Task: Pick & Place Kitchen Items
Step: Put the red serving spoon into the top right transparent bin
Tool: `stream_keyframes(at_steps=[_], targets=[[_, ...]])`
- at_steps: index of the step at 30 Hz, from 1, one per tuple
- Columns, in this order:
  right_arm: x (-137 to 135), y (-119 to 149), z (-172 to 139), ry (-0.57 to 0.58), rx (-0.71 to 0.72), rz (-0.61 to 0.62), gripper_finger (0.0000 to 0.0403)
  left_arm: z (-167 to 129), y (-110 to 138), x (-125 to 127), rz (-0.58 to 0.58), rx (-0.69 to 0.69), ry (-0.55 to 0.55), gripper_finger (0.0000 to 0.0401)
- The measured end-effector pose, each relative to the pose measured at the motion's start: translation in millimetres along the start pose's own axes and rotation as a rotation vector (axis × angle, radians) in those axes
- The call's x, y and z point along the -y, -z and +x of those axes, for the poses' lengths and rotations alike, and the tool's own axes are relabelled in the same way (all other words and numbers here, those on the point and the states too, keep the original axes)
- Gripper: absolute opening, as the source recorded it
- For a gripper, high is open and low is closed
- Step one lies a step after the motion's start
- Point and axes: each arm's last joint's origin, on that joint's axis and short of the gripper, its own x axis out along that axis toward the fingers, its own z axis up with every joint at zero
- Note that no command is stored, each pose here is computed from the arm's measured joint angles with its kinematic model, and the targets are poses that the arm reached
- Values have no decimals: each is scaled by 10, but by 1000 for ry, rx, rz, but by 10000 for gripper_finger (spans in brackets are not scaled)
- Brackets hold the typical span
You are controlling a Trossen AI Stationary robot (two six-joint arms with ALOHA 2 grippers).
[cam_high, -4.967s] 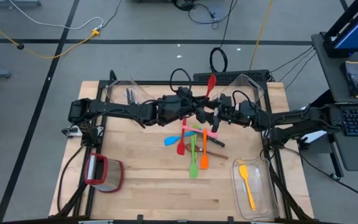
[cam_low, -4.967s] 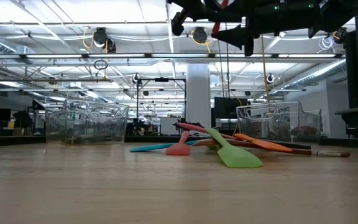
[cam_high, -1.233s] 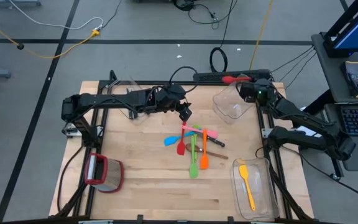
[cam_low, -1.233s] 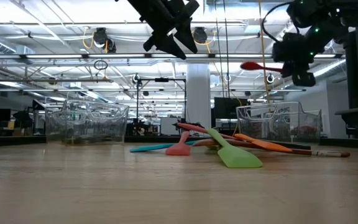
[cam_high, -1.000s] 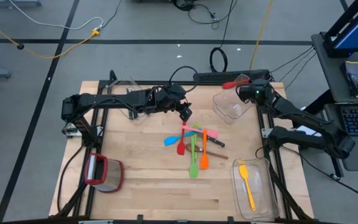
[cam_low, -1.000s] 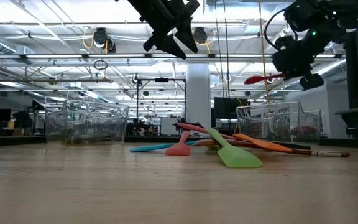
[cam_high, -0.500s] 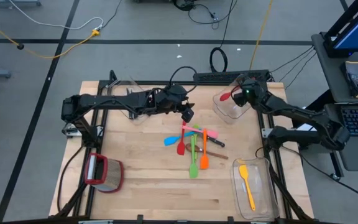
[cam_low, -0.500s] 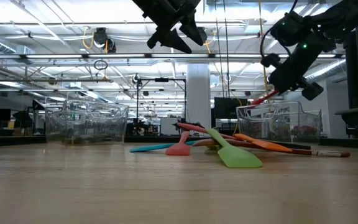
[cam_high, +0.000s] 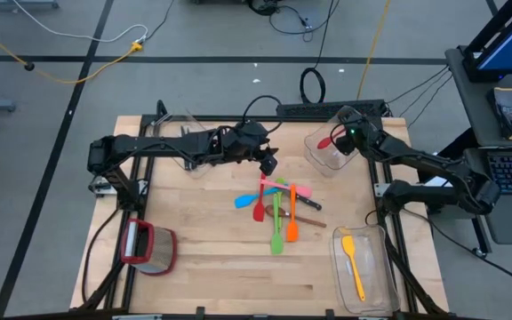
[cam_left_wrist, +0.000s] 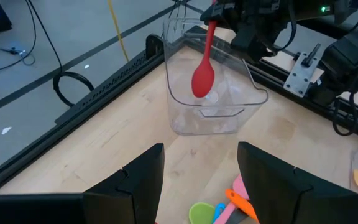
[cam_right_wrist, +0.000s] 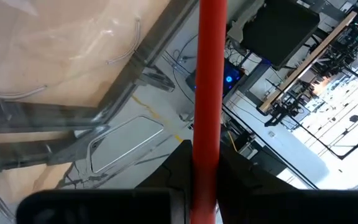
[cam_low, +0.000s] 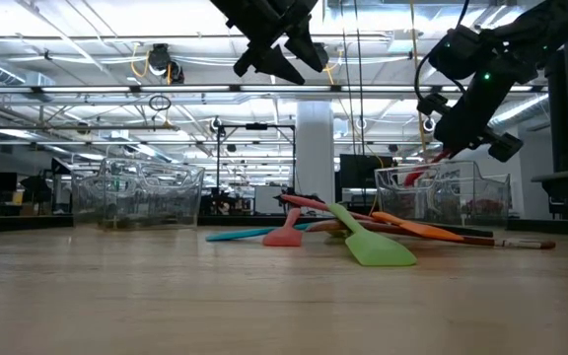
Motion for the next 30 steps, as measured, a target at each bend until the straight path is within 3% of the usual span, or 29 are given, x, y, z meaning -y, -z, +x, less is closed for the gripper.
stream_keyframes(at_steps=[18, 24, 30], targets=[[6, -7, -7, 10, 34, 49, 35, 1, 1, 0, 0, -1, -1, 209], [45, 25, -127, 76, 93, 88, 35, 1, 2, -1, 0, -1, -1, 209], [-2, 86, -237, 76, 118, 41, 35, 0, 1, -1, 23, 0, -2, 209]])
